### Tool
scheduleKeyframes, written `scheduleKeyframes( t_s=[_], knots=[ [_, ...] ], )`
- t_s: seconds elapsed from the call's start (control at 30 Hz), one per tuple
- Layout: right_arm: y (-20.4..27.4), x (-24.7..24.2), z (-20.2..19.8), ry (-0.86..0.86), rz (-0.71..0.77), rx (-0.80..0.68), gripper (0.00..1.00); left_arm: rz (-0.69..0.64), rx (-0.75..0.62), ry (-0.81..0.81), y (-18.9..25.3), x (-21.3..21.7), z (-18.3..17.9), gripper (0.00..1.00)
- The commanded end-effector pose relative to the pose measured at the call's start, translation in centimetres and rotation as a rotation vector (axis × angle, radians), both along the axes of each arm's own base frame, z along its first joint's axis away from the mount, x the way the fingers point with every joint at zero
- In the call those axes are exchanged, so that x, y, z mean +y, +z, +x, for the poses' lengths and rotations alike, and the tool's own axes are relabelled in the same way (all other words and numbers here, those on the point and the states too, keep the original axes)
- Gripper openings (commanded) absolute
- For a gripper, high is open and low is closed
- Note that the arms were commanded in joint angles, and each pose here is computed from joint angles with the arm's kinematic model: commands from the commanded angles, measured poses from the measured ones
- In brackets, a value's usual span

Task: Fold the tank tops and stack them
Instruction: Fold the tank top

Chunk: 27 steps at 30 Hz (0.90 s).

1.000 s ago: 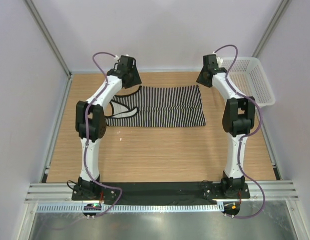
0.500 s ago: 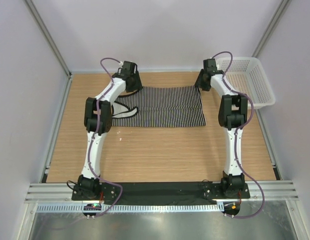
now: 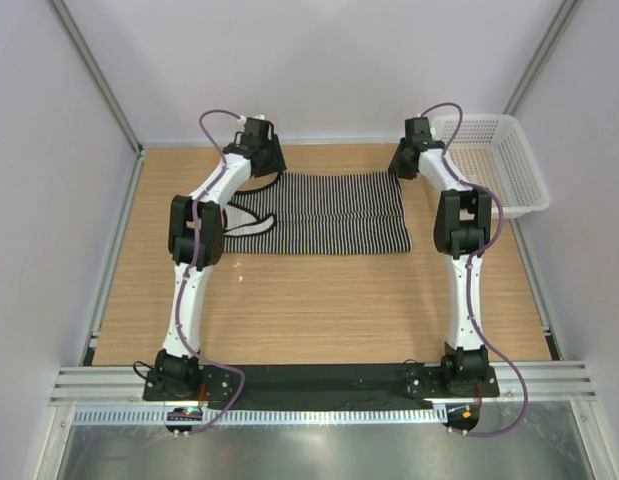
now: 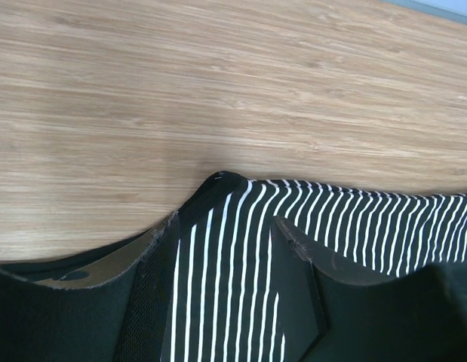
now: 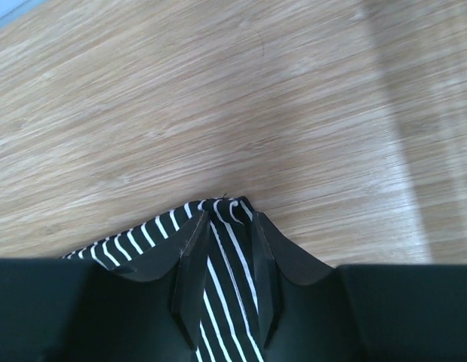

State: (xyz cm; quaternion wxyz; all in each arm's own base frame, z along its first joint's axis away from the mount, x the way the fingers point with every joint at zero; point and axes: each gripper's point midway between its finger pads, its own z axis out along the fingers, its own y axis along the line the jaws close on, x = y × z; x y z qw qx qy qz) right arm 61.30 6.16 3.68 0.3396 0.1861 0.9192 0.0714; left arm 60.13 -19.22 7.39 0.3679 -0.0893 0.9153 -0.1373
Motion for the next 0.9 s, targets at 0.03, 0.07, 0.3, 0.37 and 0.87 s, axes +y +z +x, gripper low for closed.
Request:
scheduleKeyframes(
  t_s=[0.03,0.07,0.3,0.37,0.87],
  knots=[
    [0.6,0.4,1.5,0.015,0.015,-0.051,0.34,-0.031,-0.084,-0.005,2.1,-0.2,1.8,0.53],
    [0.5,0.5,1.6,0.018,0.016,-0.051,0.34,-0.032,-0.088,-0.005,2.2,-0.3,2.0,0.53],
    [0.1,0.5,1.9,0.02,0.014,-0.055,0.13,-0.058,-0.074,-0.018,1.3,-0.9,2.4,0.47],
    [-0.1,0.6,1.8,0.024,0.014,-0.052,0.07,-0.056,-0.065,-0.006,0.8,-0.9,2.5,0.48],
    [0.9,0.7,1.4,0.031,0.024,-0.068,0.01,-0.131,0.017,0.019,-2.3,-1.4,3.3,0.11]
  ],
)
